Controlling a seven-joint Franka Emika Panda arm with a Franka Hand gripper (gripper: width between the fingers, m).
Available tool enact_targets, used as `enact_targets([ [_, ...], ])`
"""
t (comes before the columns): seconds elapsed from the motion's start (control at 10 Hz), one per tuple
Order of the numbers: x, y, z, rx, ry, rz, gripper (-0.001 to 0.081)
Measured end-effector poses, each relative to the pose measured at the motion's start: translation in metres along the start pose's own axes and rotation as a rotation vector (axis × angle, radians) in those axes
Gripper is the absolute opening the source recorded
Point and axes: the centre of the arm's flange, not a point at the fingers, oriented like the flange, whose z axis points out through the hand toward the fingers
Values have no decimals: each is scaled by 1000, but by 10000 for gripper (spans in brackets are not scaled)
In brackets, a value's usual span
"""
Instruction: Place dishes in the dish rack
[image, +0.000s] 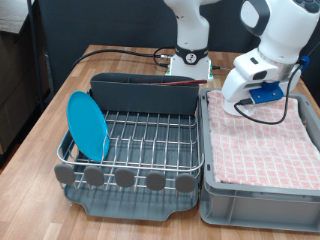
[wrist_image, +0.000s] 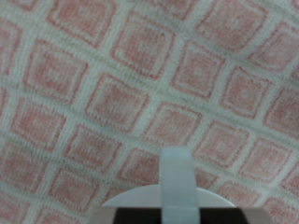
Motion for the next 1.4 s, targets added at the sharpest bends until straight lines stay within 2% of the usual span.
enact_targets([
  [0.3, 3, 3, -28, 6, -9, 14, 70],
  [0.6, 8, 5, -51, 24, 9, 50, 70],
  [0.7, 12, 7, -62, 26, 39, 93, 70],
  [0.9, 31, 15, -93, 36, 175, 202, 70],
  [1.0, 36, 17, -100, 42, 208, 242, 70],
  [1.2, 38, 19, -97, 25, 203, 208, 70],
  [1.4, 64, 37, -103, 19, 247, 168, 70],
])
